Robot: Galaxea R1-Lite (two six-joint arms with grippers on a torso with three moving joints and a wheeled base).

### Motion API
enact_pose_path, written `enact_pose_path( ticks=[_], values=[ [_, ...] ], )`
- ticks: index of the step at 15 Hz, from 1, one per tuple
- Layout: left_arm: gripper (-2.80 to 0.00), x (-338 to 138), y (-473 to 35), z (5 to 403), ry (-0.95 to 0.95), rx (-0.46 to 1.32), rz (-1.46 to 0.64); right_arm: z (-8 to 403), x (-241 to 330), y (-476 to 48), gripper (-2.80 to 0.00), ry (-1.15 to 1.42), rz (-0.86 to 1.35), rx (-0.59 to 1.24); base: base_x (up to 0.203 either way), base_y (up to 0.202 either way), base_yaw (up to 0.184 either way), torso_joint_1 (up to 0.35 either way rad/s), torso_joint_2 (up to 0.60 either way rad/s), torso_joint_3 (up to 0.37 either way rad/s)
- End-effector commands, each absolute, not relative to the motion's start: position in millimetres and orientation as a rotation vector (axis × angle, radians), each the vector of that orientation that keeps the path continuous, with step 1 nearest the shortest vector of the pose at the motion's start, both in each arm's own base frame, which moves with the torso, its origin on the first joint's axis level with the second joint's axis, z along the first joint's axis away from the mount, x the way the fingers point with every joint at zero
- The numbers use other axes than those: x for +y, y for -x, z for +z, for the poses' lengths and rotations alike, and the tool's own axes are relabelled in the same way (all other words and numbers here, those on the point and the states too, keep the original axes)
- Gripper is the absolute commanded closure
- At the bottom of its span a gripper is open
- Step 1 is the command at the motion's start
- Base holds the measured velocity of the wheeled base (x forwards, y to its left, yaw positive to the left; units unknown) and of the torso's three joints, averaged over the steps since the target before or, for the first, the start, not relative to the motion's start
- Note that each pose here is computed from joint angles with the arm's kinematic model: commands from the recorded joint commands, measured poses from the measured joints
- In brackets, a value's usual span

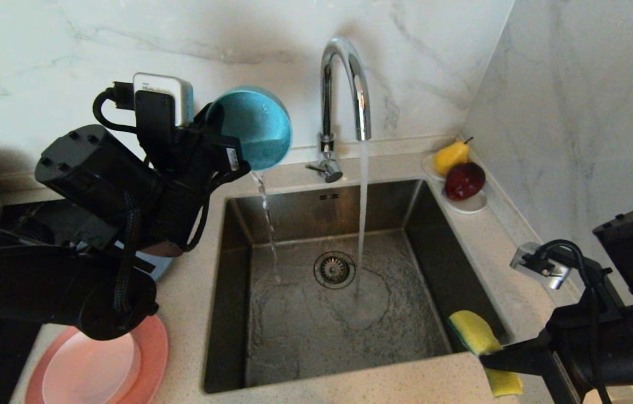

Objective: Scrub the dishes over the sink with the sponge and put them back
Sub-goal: Wash the bowl

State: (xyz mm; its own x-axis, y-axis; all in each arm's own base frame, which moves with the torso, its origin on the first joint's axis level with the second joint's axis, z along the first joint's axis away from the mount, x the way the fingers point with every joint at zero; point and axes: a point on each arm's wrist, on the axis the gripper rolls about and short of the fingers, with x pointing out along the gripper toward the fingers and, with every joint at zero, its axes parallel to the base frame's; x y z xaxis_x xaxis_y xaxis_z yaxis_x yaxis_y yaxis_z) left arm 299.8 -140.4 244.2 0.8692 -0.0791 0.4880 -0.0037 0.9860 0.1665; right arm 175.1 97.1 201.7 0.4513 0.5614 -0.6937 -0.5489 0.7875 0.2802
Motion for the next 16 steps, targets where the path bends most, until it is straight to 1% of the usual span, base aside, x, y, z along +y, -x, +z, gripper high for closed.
enact_pose_path(
  ticks=[1, 8, 13, 14, 16],
  values=[
    [0.00, -140, -300, 244, -0.156, -0.536, -0.035, 201, 98, -176, 0.00, -0.017, 0.688, 0.868, 0.000, 0.000, 0.000, 0.000, 0.00, 0.000],
    [0.00, -143, -304, 235, -0.165, -0.520, -0.040, 202, 99, -178, 0.00, -0.017, 0.688, 0.868, 0.000, 0.000, 0.000, 0.000, 0.00, 0.000],
    [0.00, -141, -300, 237, -0.157, -0.523, -0.040, 203, 100, -176, 0.00, -0.015, 0.698, 0.862, 0.000, 0.000, 0.000, 0.000, 0.00, 0.000],
    [0.00, -141, -300, 236, -0.166, -0.486, -0.050, 205, 101, -174, 0.00, -0.012, 0.709, 0.854, 0.000, 0.000, 0.000, 0.000, 0.00, 0.000],
    [0.00, -140, -297, 233, -0.161, -0.337, -0.096, 214, 103, -169, 0.00, -0.008, 0.733, 0.819, 0.000, 0.000, 0.000, 0.000, 0.00, 0.000]
  ],
)
